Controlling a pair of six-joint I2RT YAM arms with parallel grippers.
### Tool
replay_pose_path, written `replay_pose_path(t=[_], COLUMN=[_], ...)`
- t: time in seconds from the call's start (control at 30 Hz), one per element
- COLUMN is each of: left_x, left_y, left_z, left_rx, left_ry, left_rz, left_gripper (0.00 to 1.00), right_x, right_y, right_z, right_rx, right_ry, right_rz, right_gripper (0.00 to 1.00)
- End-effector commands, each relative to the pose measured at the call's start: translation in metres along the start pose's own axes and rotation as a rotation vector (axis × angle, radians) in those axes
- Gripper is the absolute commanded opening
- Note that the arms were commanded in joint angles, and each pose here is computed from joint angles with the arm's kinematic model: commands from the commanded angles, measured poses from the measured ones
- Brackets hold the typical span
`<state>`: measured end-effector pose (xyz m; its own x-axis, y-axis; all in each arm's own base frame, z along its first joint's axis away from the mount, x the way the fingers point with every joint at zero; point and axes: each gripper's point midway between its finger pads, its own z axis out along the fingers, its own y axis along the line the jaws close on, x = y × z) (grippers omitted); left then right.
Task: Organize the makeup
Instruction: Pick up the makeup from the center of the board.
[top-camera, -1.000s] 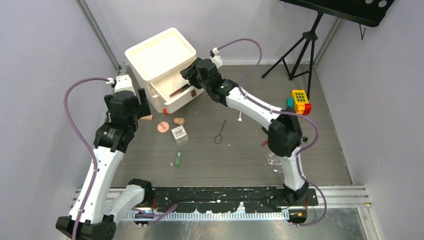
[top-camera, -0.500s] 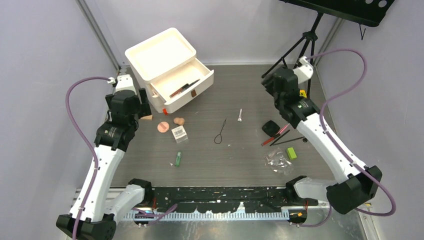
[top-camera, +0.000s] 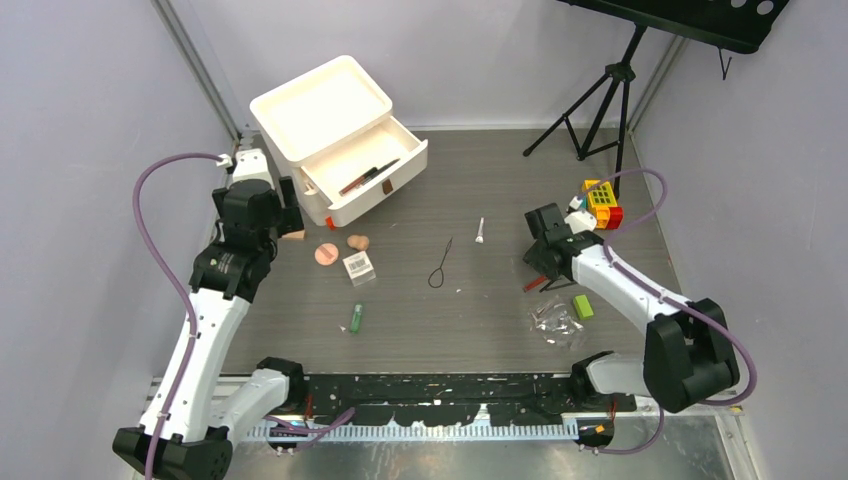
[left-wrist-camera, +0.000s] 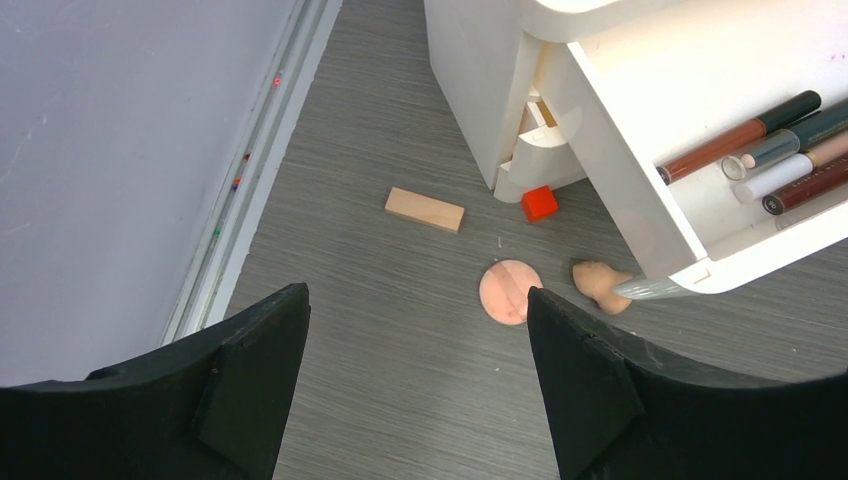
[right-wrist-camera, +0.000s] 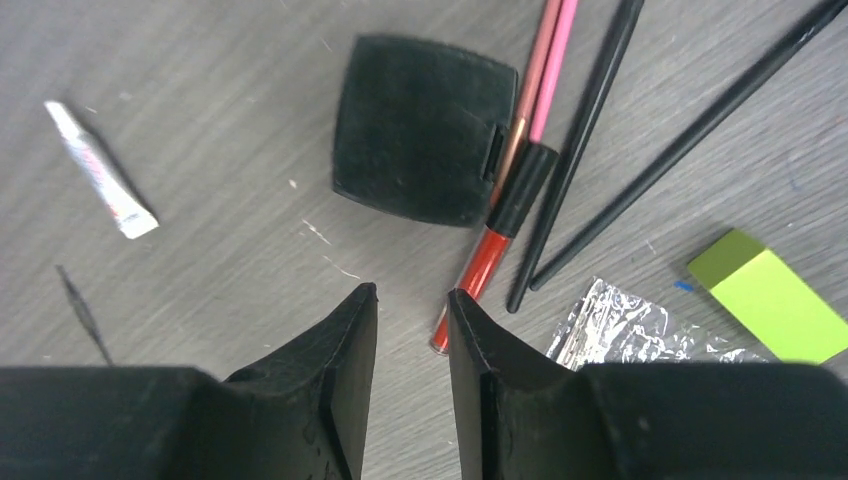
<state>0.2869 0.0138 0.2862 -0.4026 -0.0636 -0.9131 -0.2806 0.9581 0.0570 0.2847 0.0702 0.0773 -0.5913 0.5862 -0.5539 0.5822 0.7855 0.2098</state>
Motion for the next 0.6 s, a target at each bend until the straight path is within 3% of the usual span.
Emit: replay_pose_path(t=[0.0,0.57], left_x=[-0.007,-0.006], left_y=[-0.002,-0.002], left_z=[0.0,0.001], left_rx=[0.009,0.01], left_ry=[-0.024,-0.02], left_rz=[-0.032,-0.03], left_gripper=[0.81,0.81], right_x=[0.017,0.029], right_y=[-0.001,-0.022], right_z=[0.01,0.035], right_rx=[0.004,0.096], right_ry=[0.055,0.034], right_rz=[0.046,0.036], right_gripper=[0.37,0.34])
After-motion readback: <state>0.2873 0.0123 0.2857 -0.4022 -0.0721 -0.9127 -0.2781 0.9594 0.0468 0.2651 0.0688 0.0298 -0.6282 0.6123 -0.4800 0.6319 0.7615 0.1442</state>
